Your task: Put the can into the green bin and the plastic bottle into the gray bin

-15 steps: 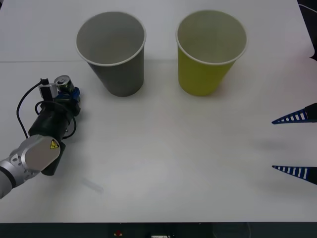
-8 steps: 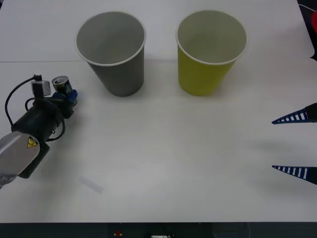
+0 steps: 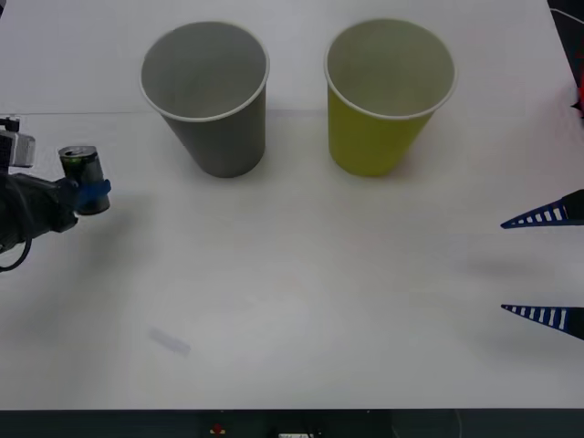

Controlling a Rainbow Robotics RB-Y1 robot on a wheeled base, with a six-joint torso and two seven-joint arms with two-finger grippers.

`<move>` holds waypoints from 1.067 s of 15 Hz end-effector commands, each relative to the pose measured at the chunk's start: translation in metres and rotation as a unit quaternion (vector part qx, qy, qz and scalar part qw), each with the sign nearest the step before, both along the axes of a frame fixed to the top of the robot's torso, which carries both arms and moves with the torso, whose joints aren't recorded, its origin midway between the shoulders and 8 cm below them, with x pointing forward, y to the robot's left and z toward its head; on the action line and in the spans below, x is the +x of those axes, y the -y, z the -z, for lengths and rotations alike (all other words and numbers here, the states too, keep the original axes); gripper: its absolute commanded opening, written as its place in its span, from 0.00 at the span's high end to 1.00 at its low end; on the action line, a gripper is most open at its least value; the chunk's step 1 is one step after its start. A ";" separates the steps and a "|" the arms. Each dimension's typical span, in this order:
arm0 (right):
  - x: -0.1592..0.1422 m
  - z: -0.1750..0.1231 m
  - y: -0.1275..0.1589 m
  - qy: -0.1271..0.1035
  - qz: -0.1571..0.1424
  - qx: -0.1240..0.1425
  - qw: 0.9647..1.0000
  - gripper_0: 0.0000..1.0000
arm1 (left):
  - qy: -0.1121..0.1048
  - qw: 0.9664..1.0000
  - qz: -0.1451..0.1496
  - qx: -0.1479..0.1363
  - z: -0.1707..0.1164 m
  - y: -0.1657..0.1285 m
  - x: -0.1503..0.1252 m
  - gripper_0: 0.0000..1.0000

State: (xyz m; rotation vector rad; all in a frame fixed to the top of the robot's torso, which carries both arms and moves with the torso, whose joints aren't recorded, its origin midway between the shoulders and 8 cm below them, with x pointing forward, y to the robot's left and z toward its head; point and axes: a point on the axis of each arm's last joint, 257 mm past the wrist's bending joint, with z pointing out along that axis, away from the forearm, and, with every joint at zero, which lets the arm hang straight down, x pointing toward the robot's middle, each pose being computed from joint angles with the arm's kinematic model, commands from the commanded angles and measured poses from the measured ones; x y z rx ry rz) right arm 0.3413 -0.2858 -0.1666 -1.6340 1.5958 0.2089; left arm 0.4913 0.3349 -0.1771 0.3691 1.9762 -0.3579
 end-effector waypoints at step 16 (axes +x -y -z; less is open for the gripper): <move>0.000 0.000 0.000 0.000 0.000 0.000 1.000 0.00 | -0.123 0.982 0.139 0.039 -0.068 0.083 -0.130 1.00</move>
